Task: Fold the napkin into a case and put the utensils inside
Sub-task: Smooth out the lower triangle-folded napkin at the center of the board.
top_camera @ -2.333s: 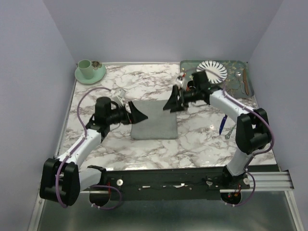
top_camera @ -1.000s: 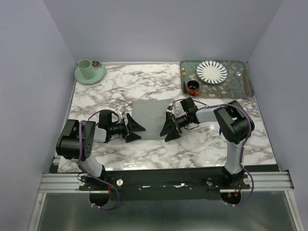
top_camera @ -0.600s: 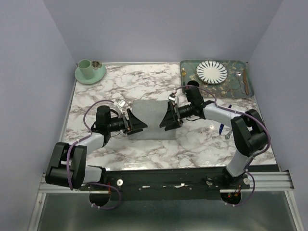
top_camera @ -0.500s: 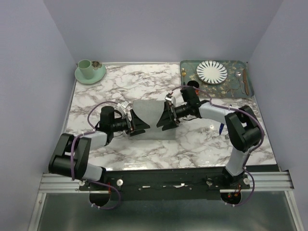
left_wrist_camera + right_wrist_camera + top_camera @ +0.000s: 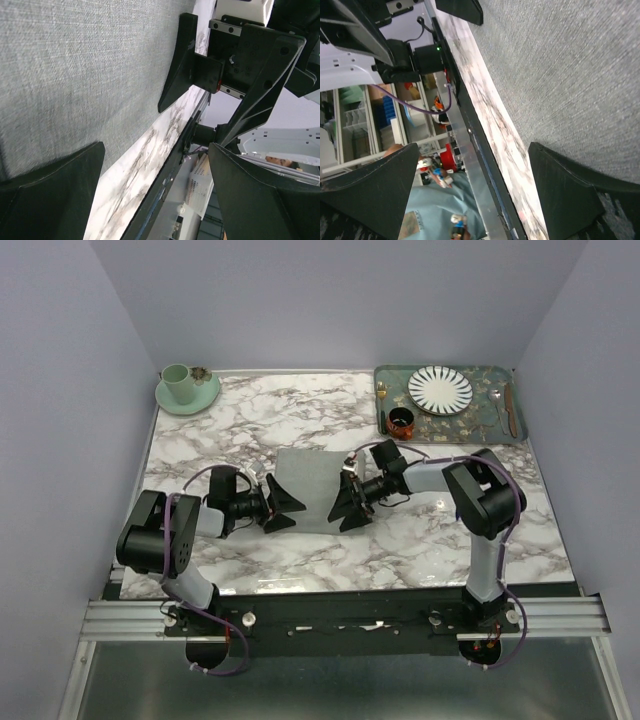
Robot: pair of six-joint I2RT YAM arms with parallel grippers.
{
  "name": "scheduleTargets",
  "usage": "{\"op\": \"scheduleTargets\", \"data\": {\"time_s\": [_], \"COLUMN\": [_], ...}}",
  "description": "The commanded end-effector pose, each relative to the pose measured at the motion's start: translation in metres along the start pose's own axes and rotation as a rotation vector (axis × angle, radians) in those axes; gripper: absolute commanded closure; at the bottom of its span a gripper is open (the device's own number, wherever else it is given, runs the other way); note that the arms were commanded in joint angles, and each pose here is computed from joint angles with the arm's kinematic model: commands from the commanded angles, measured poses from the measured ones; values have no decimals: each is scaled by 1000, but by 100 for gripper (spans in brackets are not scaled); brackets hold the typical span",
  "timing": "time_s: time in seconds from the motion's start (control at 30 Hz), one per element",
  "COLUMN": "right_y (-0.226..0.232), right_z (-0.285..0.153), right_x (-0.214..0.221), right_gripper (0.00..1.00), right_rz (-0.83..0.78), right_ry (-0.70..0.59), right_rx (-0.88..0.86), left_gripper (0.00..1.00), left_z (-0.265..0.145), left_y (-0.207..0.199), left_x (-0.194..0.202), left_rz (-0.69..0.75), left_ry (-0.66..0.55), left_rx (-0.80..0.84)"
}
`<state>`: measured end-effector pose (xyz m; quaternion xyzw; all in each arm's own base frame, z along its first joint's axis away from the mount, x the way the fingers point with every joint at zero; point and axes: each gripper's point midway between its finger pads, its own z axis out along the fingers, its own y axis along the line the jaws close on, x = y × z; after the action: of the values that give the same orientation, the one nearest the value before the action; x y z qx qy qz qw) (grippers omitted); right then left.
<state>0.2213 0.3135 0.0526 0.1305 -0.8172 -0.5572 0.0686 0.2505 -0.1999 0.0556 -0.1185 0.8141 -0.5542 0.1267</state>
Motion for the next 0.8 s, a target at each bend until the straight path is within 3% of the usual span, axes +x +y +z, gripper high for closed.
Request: {"op": "scheduleTargets", "data": {"time_s": [0.0,0.07,0.17,0.3,0.5,0.77], "right_y": [7,48,72,61,26,-33], "right_z": [-12,-24,-37,-41,-57,-41], "right_x": [23,-1,-34,-90,-136,-135], "right_gripper": [0,0,0,0,0,0], "right_rz": [-22,-115,-162,-155,-100,-11], "right_ry": [32,-20,-78,-129,-193,-169], "right_rx": [33,-4,-29,-26,-23,1], "left_gripper": [1,1,1,1,1,1], "left_z": [-14,-17,-13,5,36,48], "left_y": [4,-35,-71,-78,-64,1], "left_x": [17,-2,-35,-70,-121,-110], "left_rz": [1,145,270,278,253,64], "left_ry": [-1,-51,-126,-168,-264,-249], "left_rx": [-51,19,62,76,51,-59]}}
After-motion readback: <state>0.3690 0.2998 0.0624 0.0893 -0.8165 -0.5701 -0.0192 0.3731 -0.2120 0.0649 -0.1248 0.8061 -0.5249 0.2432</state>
